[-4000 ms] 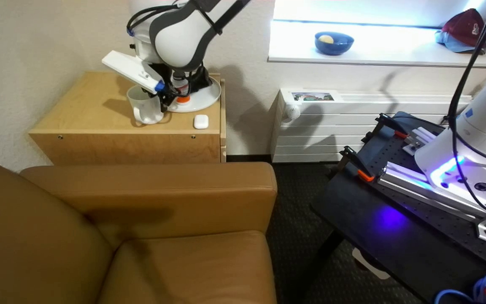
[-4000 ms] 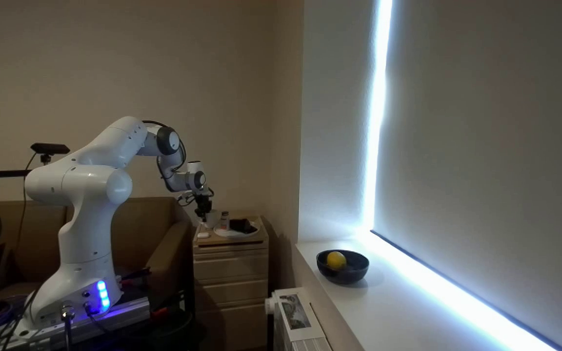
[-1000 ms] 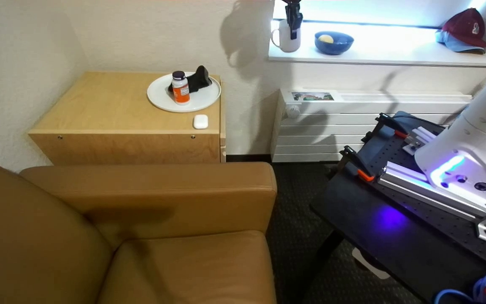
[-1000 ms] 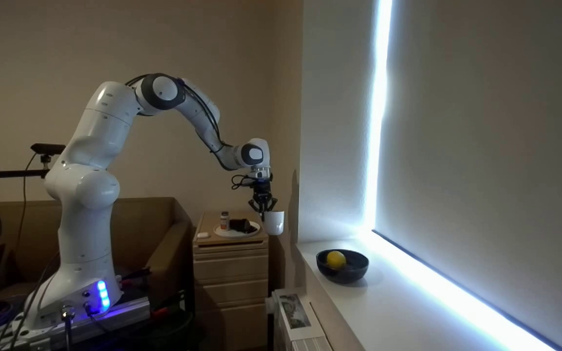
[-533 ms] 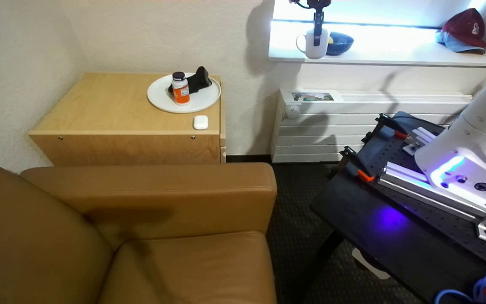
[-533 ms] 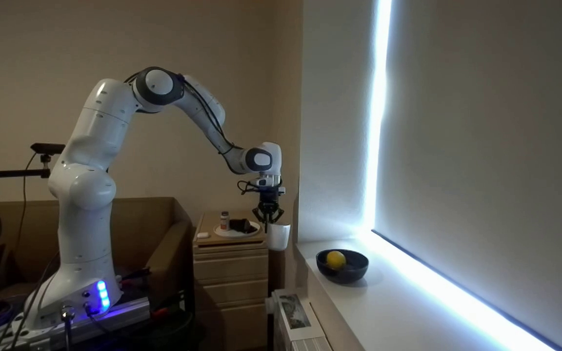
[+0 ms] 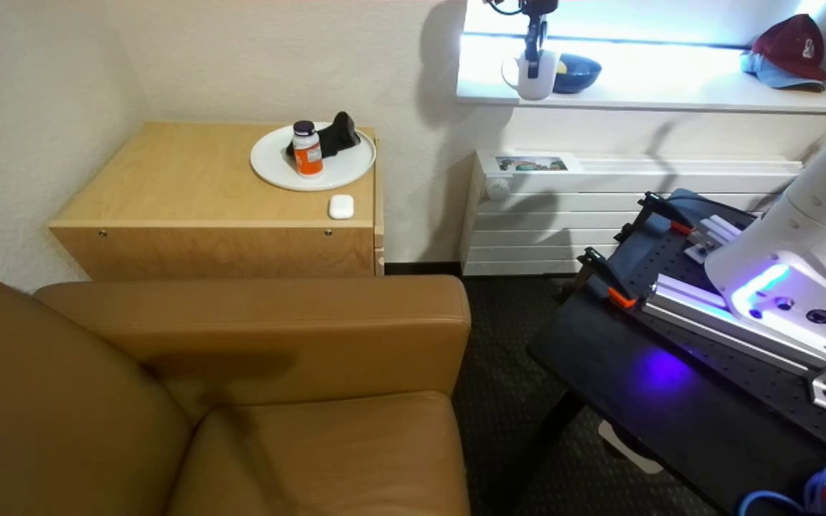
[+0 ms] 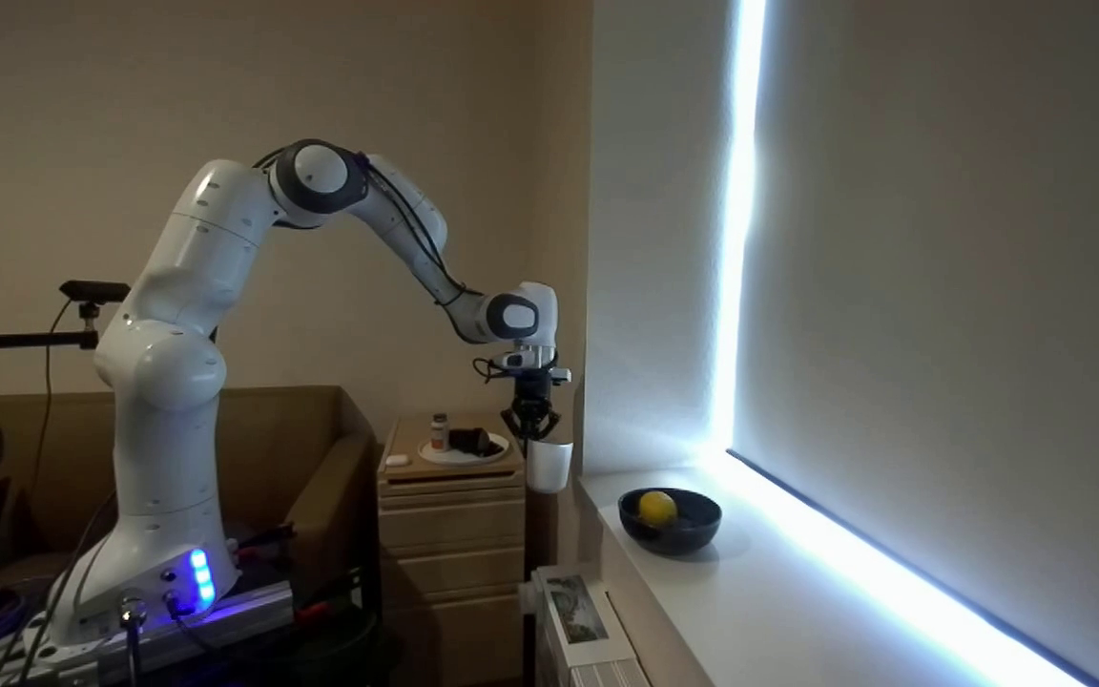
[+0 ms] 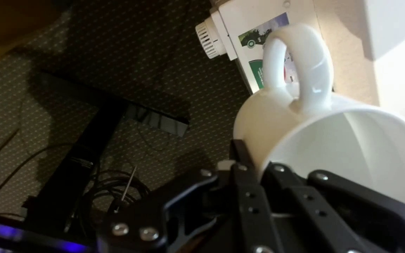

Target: Move the white cup to the window sill

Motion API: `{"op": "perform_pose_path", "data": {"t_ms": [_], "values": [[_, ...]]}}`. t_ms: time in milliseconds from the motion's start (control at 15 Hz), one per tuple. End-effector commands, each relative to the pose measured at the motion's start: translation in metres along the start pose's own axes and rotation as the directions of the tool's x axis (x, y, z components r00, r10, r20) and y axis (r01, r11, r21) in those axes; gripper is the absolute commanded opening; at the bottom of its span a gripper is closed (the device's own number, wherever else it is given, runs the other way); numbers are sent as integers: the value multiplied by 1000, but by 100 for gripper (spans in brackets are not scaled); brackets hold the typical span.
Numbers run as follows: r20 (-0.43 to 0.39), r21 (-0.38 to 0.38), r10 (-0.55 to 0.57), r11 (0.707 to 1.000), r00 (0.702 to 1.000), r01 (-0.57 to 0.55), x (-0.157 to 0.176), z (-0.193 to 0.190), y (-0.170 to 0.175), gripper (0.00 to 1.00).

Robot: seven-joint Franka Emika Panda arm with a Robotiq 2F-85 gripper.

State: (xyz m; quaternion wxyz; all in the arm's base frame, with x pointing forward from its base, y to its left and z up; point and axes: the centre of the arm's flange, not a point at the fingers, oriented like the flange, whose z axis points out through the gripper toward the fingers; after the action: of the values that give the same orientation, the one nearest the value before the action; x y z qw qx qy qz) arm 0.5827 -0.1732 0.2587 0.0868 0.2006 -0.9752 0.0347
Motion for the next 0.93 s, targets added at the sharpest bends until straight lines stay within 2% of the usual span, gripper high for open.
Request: {"op": "perform_pose_path", "data": {"t_ms": [0,200,400,467,600,667,800,867], "values": [[37,-38,191,981,981,-190,-11,-3,-70,1],[77,-75,343,938,936,-337,-13,-7,-116,1],[122,-119,490,870,863,-478,-34,-18,-126,1],[121,-103,401,915,908,-391,-2,-6,-117,5],[141,-108,443,896,886,-431,-7,-12,-127,5],[143,-102,444,896,885,-433,-10,-13,-127,1],[127,-132,450,891,884,-434,-20,-5,-127,1],[127,-154,481,873,867,-462,-24,-1,-133,1]]}}
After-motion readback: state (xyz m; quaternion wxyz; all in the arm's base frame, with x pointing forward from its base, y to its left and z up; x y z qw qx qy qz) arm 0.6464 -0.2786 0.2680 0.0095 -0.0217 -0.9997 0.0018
